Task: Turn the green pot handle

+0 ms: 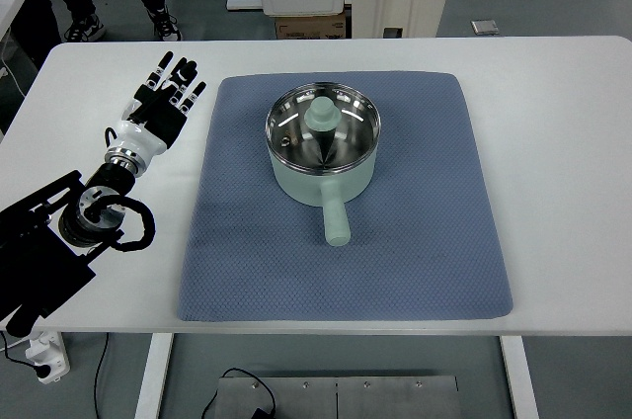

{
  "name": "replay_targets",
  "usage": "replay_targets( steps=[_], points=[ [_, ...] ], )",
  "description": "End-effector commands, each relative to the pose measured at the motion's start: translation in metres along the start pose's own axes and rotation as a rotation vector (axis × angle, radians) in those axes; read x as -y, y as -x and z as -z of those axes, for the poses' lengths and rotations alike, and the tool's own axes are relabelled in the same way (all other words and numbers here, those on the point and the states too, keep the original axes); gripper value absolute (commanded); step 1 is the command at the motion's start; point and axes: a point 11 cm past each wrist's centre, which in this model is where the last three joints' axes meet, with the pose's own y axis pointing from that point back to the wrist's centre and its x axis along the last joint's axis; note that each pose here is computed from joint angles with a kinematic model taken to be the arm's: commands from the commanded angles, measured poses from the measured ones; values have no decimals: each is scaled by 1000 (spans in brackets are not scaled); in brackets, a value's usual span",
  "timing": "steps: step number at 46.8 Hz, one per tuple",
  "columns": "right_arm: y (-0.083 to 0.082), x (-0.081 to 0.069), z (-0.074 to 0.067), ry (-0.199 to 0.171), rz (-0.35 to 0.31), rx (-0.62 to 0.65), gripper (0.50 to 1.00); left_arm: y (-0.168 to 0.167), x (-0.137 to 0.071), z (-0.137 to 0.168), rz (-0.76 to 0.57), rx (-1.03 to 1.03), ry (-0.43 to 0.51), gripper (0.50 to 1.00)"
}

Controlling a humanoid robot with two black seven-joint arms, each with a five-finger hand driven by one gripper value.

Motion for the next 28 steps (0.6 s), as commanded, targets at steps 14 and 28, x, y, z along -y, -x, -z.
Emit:
replay_targets(
  steps=[14, 28],
  points=[
    [0, 0, 0, 0, -2, 0, 1000, 0, 0, 0, 0, 1, 0, 1000],
    [0, 0, 0, 0, 0, 0, 1000, 2, 1, -1, 2, -3, 5, 1000]
  ],
)
